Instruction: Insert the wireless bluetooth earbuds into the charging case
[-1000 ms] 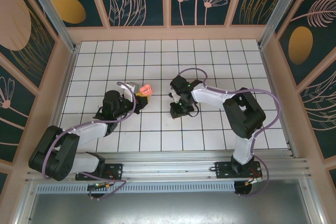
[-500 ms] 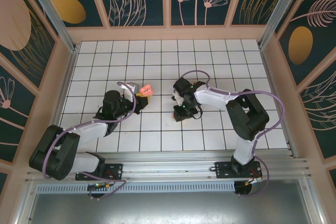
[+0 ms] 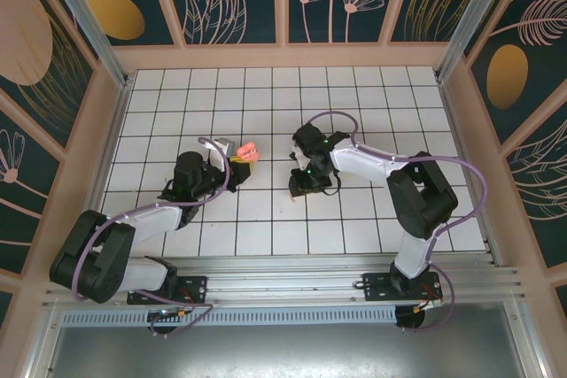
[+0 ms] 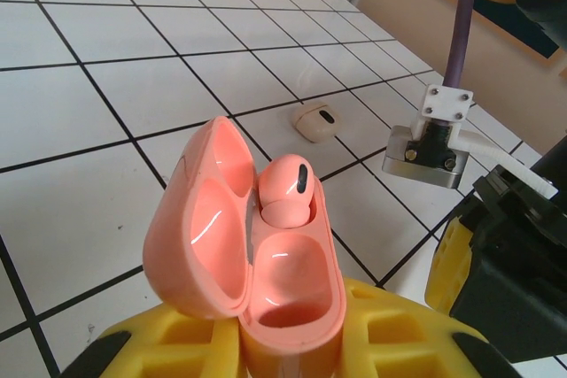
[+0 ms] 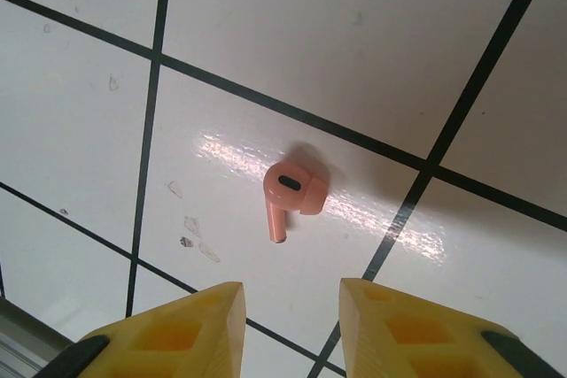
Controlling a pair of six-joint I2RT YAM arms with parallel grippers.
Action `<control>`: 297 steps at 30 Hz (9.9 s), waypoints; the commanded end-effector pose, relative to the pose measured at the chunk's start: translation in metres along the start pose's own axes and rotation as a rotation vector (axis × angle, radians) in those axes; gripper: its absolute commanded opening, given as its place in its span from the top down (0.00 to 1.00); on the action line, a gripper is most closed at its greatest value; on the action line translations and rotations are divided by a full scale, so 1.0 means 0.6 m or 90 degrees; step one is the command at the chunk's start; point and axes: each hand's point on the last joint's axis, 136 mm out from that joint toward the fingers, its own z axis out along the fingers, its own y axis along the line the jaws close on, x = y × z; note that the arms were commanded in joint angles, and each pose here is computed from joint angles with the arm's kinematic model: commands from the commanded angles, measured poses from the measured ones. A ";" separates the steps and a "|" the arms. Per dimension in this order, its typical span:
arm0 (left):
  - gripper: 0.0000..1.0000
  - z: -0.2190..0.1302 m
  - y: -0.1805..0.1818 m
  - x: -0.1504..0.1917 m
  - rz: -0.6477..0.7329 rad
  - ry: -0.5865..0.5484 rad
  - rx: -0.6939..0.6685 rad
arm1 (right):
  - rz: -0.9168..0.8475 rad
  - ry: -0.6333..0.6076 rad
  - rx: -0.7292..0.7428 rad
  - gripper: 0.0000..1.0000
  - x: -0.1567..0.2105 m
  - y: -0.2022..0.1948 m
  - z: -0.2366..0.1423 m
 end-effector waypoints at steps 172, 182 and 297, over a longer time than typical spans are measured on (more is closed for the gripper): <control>0.77 -0.045 -0.116 -0.140 0.220 -0.185 0.154 | -0.443 -0.696 -0.126 0.81 -0.105 0.255 -0.188; 0.77 -0.046 -0.118 -0.141 0.222 -0.184 0.155 | -0.458 -0.684 -0.097 0.77 -0.099 0.244 -0.184; 0.76 -0.034 -0.158 -0.081 0.321 -0.080 0.218 | -0.499 -0.414 -0.577 0.51 -0.025 0.272 -0.331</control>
